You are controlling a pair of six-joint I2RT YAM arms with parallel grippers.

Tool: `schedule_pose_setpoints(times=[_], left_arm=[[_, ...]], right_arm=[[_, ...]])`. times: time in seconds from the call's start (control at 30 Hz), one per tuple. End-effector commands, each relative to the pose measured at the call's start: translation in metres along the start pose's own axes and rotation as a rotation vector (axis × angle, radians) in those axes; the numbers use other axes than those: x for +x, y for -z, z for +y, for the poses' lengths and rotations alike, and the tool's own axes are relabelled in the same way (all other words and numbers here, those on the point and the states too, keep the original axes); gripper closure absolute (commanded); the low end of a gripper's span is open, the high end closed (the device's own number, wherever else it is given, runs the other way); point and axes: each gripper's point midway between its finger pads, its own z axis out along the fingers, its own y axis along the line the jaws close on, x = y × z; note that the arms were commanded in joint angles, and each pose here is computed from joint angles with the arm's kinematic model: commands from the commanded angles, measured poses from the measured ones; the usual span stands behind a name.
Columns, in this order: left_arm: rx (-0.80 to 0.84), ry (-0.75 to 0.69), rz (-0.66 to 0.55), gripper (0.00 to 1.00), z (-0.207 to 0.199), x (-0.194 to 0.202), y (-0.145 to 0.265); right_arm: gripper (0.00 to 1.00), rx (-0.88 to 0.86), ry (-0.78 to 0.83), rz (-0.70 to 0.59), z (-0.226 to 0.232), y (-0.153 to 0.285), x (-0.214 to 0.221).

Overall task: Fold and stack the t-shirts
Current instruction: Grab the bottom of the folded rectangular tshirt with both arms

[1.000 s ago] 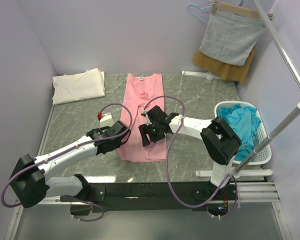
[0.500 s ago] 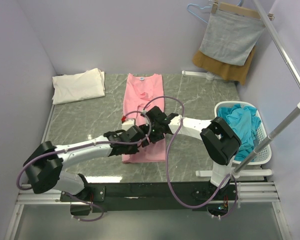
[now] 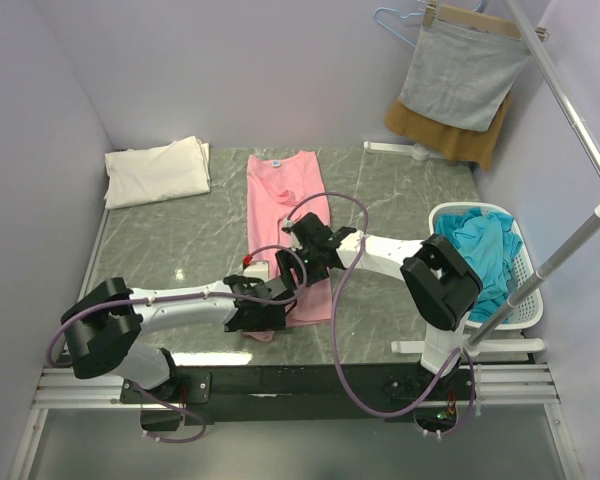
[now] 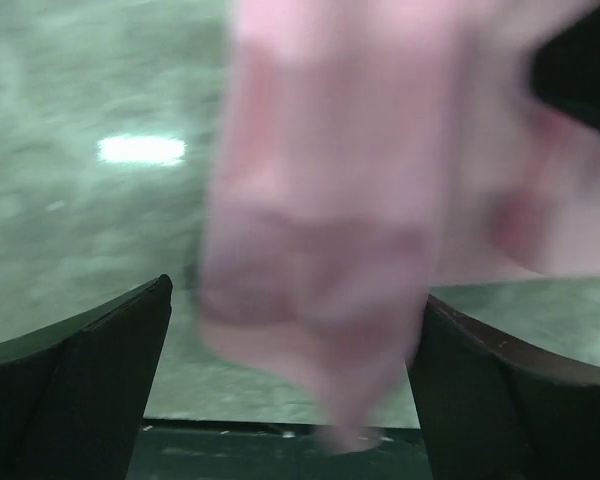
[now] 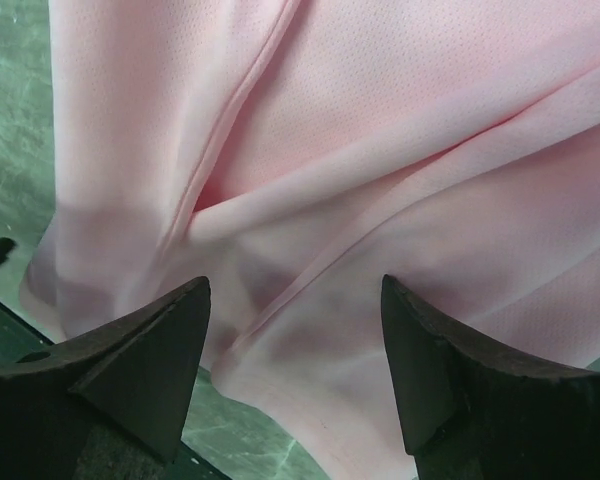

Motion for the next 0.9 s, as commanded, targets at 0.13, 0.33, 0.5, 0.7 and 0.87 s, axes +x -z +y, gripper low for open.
schedule_pose_setpoints(times=[0.13, 0.33, 0.5, 0.7, 0.87], left_arm=[[-0.1, 0.191, -0.241, 0.01, 0.035, -0.052, 0.043], [0.013, 0.28, -0.366, 0.0, 0.033, -0.109, 0.059], [0.07, 0.237, -0.424, 0.01, 0.019, -0.142, 0.064], [0.169, 0.227, -0.454, 0.01, -0.012, -0.178, 0.046], [0.182, 0.207, -0.498, 0.01, -0.025, -0.217, 0.027]], right_arm=[[0.23, 0.105, -0.044, -0.136, -0.002, 0.044, -0.023], [0.21, 0.203, -0.092, -0.236, -0.017, 0.073, -0.031], [0.21, 0.182, -0.087, -0.128, -0.021, 0.052, -0.001], [0.22, 0.157, -0.11, -0.036, -0.029, 0.026, 0.034], [0.23, 0.172, -0.131, 0.011, -0.037, 0.026, 0.059]])
